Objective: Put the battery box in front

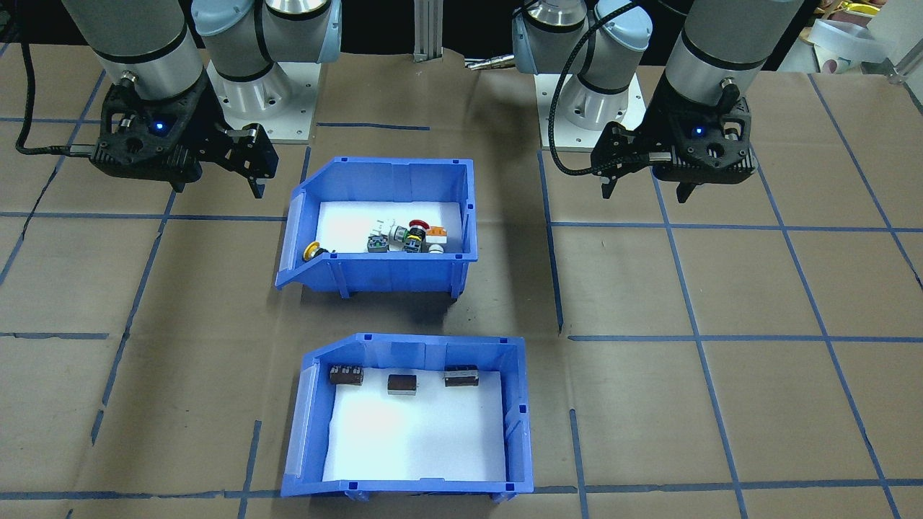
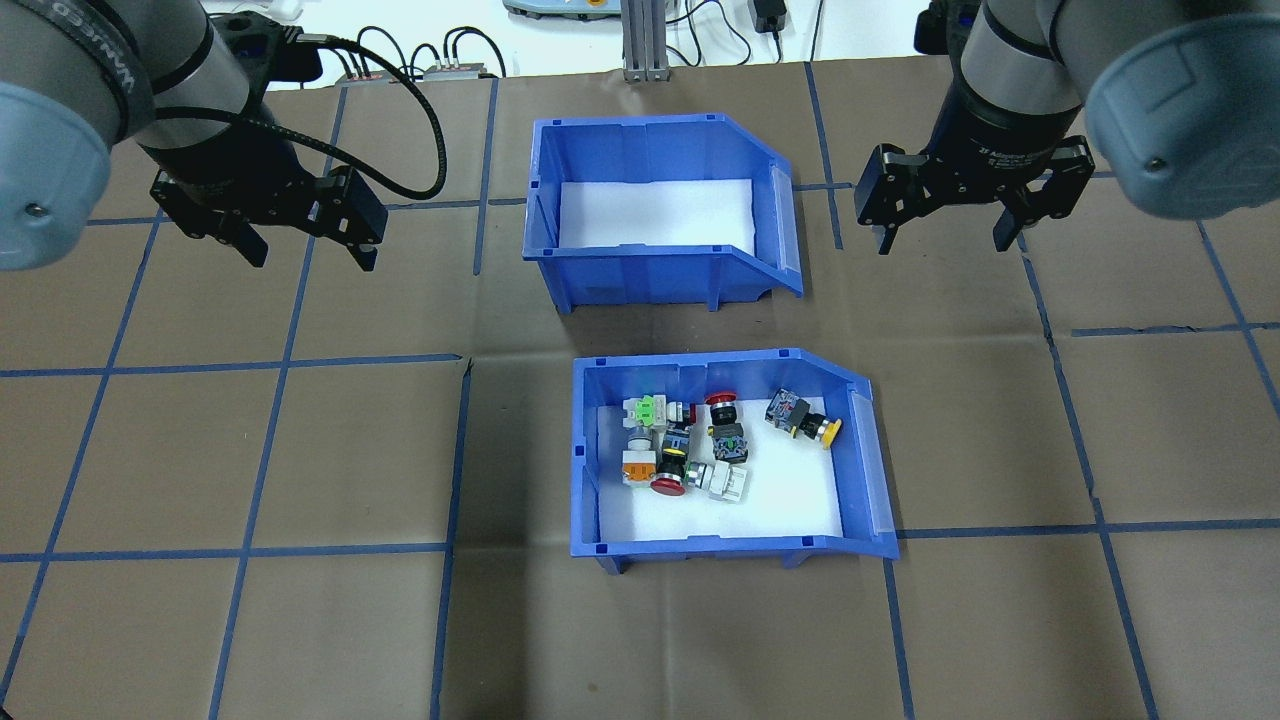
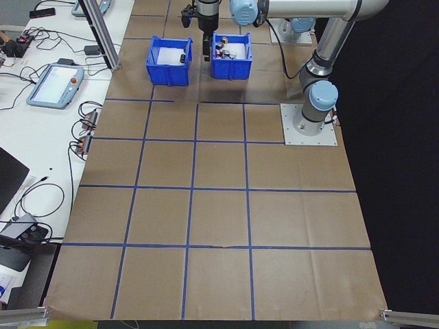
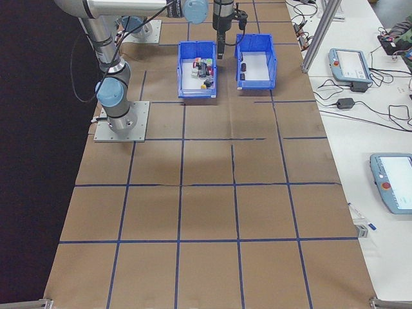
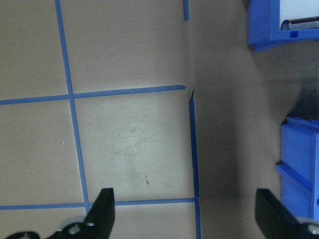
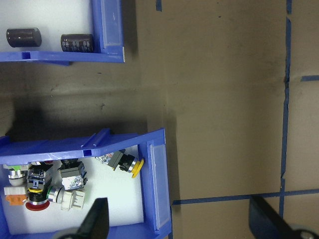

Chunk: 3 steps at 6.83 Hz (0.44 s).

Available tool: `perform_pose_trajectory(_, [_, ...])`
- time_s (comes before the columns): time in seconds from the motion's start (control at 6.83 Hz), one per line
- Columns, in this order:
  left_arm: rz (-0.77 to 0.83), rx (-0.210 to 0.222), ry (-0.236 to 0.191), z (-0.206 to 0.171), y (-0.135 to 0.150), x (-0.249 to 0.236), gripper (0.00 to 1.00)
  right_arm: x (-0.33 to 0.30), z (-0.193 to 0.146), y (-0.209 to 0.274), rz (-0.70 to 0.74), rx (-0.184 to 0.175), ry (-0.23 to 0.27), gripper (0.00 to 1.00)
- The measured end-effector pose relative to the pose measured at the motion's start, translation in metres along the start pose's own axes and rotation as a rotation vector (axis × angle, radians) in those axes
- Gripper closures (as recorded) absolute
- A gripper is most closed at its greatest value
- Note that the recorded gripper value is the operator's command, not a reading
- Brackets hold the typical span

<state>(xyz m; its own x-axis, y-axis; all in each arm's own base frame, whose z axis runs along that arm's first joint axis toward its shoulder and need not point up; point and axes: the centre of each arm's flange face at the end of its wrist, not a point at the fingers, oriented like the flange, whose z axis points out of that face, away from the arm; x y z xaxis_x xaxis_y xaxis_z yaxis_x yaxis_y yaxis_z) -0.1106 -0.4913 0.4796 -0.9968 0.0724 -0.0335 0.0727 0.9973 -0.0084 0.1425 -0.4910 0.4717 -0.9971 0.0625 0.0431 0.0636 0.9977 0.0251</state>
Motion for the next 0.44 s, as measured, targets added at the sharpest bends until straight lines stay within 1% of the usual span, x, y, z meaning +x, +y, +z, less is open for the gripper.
perform_pose_trajectory(0.15, [0.000,-0.002,0.001,0.0009,-0.0008,0.0000,0.01,-0.0005,0.0032,-0.0001,0.013,-0.017,0.001,0.00])
perform_pose_trajectory(0.44, [-0.001,-0.007,0.003,0.0035,-0.0026,0.0001,0.01,-0.0008,0.0062,0.0008,0.019,-0.025,0.002,0.00])
